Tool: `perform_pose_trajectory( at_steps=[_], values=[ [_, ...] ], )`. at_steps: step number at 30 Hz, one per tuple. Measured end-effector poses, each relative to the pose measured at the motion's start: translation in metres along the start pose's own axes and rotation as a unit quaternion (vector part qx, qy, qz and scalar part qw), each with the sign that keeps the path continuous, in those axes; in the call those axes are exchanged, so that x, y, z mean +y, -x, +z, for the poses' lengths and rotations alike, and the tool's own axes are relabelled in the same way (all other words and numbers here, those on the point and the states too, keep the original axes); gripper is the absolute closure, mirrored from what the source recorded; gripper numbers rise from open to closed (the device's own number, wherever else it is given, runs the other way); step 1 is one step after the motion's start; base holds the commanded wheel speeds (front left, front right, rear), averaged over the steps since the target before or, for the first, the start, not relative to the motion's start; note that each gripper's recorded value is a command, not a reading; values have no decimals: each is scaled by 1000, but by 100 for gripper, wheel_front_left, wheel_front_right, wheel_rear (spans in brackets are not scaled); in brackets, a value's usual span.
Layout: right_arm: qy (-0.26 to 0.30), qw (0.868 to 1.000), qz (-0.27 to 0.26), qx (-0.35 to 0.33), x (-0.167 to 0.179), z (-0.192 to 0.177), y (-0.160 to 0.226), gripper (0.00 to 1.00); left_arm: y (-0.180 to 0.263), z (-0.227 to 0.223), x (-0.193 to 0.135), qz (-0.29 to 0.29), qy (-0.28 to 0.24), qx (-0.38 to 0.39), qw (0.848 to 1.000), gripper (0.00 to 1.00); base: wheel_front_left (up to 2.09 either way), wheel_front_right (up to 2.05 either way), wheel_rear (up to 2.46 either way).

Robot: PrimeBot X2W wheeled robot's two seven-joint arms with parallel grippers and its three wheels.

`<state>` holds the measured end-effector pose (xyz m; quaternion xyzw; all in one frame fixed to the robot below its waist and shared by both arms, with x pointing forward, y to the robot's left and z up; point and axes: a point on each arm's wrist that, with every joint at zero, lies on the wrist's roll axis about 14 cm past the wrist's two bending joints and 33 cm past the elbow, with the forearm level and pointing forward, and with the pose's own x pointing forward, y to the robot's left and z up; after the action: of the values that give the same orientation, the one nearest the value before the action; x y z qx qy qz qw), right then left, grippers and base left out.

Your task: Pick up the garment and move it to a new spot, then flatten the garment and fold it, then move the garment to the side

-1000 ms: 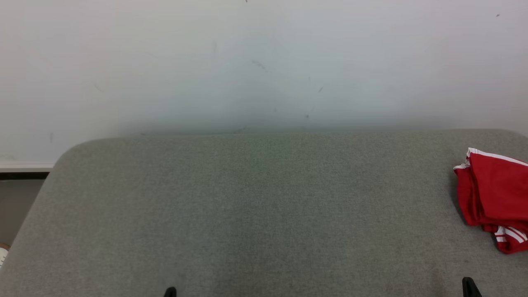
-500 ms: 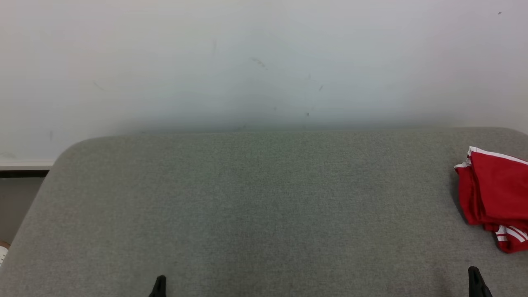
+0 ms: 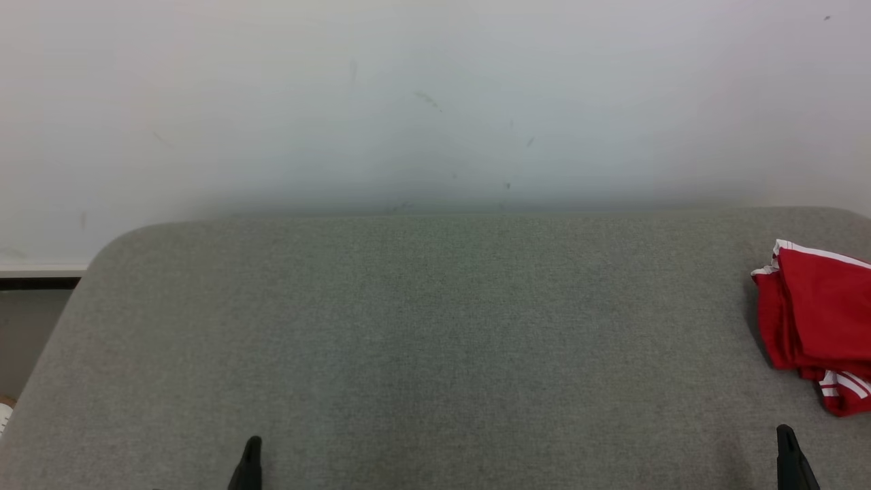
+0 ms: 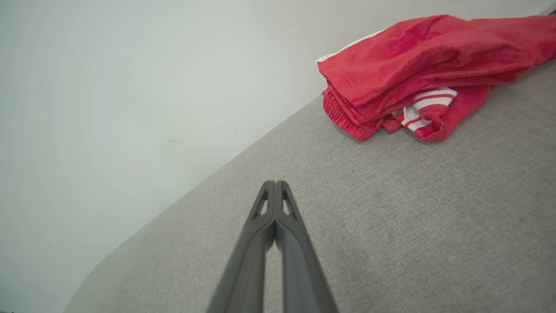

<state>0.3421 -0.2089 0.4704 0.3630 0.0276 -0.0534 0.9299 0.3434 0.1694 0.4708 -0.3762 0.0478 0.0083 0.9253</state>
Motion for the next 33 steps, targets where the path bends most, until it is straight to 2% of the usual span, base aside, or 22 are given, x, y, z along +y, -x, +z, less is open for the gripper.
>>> perform_pose_trajectory(
  at_steps=[15, 33],
  values=[
    [-97, 995, 4, 2, 6, 4, -10, 100, -10, 10, 2, 4, 92, -4, 996, 100, 0, 0, 0],
    [-196, 980, 15, 7, 15, 8, -20, 100, -19, 20, 1, 0, 187, -8, 982, 100, 0, 0, 0]
  ],
)
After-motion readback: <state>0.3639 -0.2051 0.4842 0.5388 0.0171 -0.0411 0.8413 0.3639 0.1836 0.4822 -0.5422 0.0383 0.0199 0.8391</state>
